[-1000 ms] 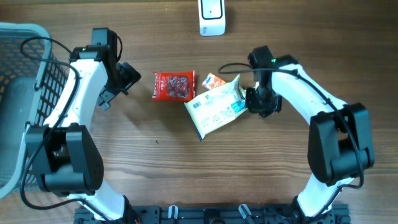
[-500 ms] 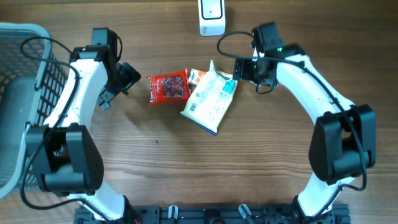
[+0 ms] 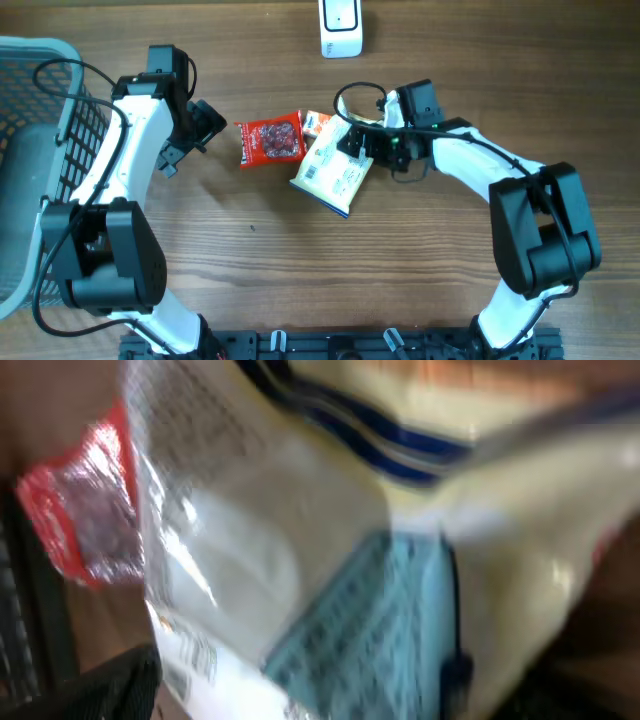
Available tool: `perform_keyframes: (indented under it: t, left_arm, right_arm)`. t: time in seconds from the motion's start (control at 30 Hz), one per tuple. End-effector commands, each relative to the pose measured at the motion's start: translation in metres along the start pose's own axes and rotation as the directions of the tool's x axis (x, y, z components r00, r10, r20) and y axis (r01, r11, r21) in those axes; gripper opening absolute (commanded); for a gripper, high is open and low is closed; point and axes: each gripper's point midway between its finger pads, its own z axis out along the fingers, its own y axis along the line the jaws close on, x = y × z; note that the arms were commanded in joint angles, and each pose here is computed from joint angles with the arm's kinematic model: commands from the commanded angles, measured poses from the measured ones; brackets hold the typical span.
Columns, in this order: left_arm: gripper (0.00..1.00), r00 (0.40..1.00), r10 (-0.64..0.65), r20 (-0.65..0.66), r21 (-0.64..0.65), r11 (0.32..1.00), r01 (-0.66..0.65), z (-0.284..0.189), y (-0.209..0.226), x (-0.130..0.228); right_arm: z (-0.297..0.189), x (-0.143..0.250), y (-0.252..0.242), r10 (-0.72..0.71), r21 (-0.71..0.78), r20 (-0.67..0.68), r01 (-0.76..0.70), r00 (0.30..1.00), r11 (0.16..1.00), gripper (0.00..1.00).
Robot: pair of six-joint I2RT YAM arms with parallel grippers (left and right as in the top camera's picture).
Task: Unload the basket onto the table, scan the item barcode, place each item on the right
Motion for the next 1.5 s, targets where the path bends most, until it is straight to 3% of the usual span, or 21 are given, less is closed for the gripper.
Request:
perform_keyframes:
  t: [0.0,0.03,0.13,0.2,0.23,0.33,0.43,0.57,0.6,0.7,0.73,0.8,0.9,0.93,0.97,1.03,1.17,1.3,1.4,1.43,1.47]
  left_arm:
    - [1.00,1.000,-0.012,-0.009,-0.019,1.000,0.012,0.006,0.004,0.001]
    - [1.00,1.000,-0.012,-0.009,-0.019,1.000,0.012,0.006,0.004,0.000]
    - [1.00,1.000,-0.013,-0.009,-0.019,1.000,0.013,0.006,0.004,0.001]
    - [1.00,1.000,-0.012,-0.009,-0.019,1.000,0.012,0.006,0.004,0.001]
    - [1.00,1.000,-0.012,-0.009,-0.019,1.000,0.012,0.006,0.004,0.001]
    - [1.00,1.000,-0.012,-0.009,-0.019,1.000,0.012,0.006,0.004,0.001]
    - [1.00,1.000,-0.012,-0.009,-0.019,1.000,0.012,0.006,0.004,0.001]
    - [1.00,1.000,-0.012,-0.009,-0.019,1.000,0.012,0.006,0.004,0.001]
    - [1.00,1.000,-0.012,-0.009,-0.019,1.000,0.012,0.006,0.004,0.000]
    - [1.00,1.000,-0.012,-0.009,-0.019,1.000,0.012,0.006,0.004,0.001]
    - [1.00,1.000,-0.012,-0.009,-0.019,1.000,0.012,0.006,0.004,0.001]
    - [1.00,1.000,-0.012,-0.009,-0.019,1.000,0.012,0.006,0.004,0.001]
    - [1.00,1.000,-0.012,-0.009,-0.019,1.000,0.012,0.006,0.004,0.001]
    - [1.00,1.000,-0.012,-0.009,-0.019,1.000,0.012,0.006,0.004,0.001]
    - [1.00,1.000,-0.012,-0.009,-0.019,1.000,0.012,0.006,0.004,0.001]
    - [1.00,1.000,-0.012,-0.009,-0.019,1.000,0.012,0.006,0.004,0.001]
    - [1.00,1.000,-0.013,-0.009,-0.019,1.000,0.013,0.006,0.004,0.001]
    - [1.00,1.000,-0.012,-0.009,-0.019,1.000,0.012,0.006,0.004,0.001]
    - [1.00,1.000,-0.012,-0.009,-0.019,1.000,0.012,0.006,0.004,0.001]
    - [1.00,1.000,-0.013,-0.009,-0.019,1.000,0.013,0.006,0.004,0.001]
    - [1.00,1.000,-0.013,-0.009,-0.019,1.000,0.013,0.006,0.004,0.001]
  right_arm:
    - [0.010,0.009,-0.005,0.072,-0.043,0.008,-0.072,0.997,0.997,1.00]
    - [0.011,0.007,-0.007,0.069,-0.034,0.022,-0.068,0.997,0.997,0.97]
    - [0.009,0.004,-0.023,0.081,0.042,0.050,-0.084,0.995,0.996,0.38]
    - [-0.003,-0.001,-0.024,0.059,0.059,0.045,-0.062,0.997,0.996,0.06]
    - [-0.010,-0.005,-0.024,0.042,0.075,0.048,-0.046,0.998,0.996,0.04]
    - [-0.047,-0.025,-0.015,-0.023,0.116,0.062,0.015,0.998,0.993,0.04]
    - [-0.079,-0.032,0.016,-0.092,0.049,0.034,0.090,0.995,0.995,0.04]
    - [-0.077,-0.028,0.018,-0.070,0.033,0.005,0.070,0.998,0.997,0.08]
    - [-0.073,-0.023,0.011,-0.052,0.054,-0.020,0.053,0.998,0.997,0.13]
    - [-0.059,-0.001,-0.054,0.051,0.322,-0.103,-0.016,0.993,0.947,0.04]
    - [-0.050,0.006,-0.061,0.022,0.317,-0.159,0.030,0.987,0.948,0.10]
    - [-0.045,0.012,-0.059,-0.015,0.275,-0.202,0.072,0.979,0.959,0.48]
    - [-0.050,0.006,-0.039,-0.021,0.209,-0.204,0.065,0.979,0.976,0.59]
    - [-0.055,0.001,-0.032,-0.023,0.204,-0.201,0.065,0.979,0.977,0.79]
    - [-0.056,-0.001,-0.028,-0.018,0.196,-0.200,0.058,0.980,0.979,0.91]
    - [-0.054,0.005,-0.030,0.004,0.198,-0.214,0.039,0.977,0.980,0.99]
    - [-0.034,0.023,-0.077,0.160,0.334,-0.155,-0.101,0.975,0.937,1.00]
    - [0.003,0.033,-0.062,0.177,0.110,-0.166,-0.160,0.970,0.981,1.00]
    - [0.031,0.046,-0.062,0.322,0.106,-0.184,-0.307,0.929,0.946,0.99]
    - [0.033,0.049,-0.062,0.338,0.108,-0.191,-0.323,0.922,0.940,0.96]
    - [0.034,0.049,-0.062,0.341,0.104,-0.192,-0.327,0.920,0.939,0.68]
